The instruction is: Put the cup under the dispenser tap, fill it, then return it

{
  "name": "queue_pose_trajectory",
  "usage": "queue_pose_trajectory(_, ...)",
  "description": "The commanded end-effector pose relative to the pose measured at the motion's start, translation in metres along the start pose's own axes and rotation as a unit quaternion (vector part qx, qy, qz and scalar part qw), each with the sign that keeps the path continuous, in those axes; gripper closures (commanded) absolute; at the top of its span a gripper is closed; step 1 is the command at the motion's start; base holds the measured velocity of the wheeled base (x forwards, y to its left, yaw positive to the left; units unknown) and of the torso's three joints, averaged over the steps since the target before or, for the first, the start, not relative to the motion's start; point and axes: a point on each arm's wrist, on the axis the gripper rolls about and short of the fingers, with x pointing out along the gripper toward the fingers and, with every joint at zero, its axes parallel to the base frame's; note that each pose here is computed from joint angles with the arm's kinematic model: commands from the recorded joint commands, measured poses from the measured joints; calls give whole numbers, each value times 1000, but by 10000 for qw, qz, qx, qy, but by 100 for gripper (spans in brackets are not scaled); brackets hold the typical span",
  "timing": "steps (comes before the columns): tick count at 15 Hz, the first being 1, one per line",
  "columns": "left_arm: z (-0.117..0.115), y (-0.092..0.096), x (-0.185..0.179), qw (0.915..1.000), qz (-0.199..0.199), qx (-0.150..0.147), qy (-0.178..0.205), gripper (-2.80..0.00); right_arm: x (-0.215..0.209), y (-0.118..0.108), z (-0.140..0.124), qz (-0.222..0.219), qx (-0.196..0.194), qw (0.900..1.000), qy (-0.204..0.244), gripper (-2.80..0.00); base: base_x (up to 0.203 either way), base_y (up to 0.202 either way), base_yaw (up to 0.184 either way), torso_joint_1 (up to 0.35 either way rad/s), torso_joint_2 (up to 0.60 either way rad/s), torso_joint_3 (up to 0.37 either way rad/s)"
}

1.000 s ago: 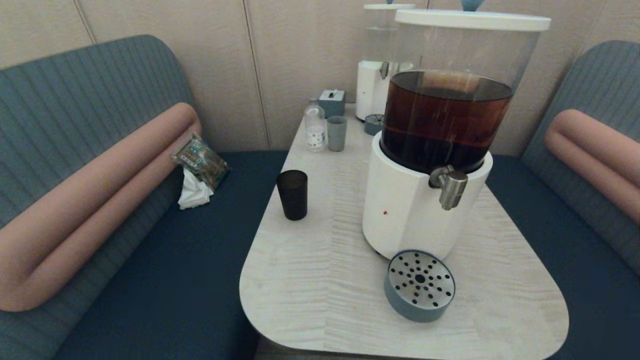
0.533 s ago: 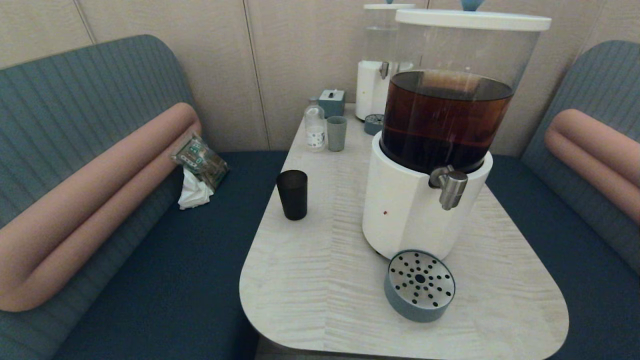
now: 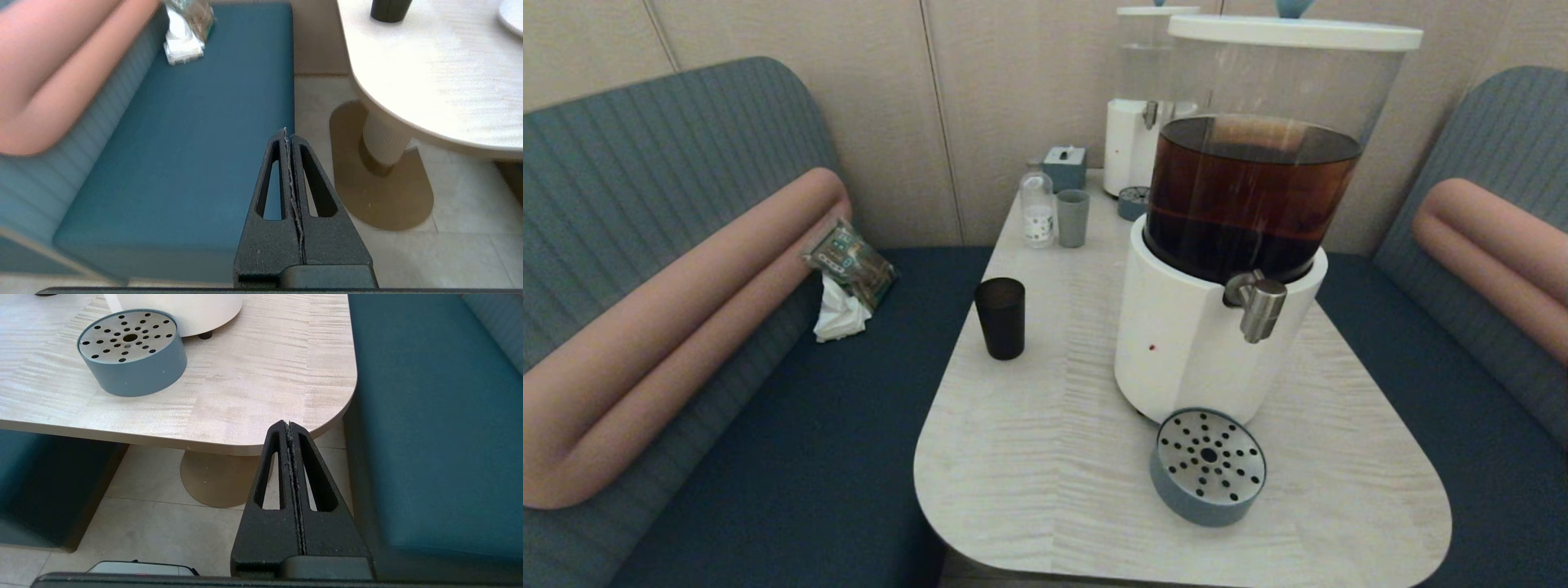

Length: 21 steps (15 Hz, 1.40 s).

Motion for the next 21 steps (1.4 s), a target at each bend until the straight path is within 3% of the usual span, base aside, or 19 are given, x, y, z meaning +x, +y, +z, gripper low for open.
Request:
queue_pose_trajectory(1,1,0,-1,10000,-1,12,34,0,0,0,0,3,0,10000,5,0,0,0,0,0,0,0)
queue_pose_trajectory(21,2,0,1,9998,15,-102,-142,0,0,0,0,3,8,10000,5,0,0,0,0,0,0,0)
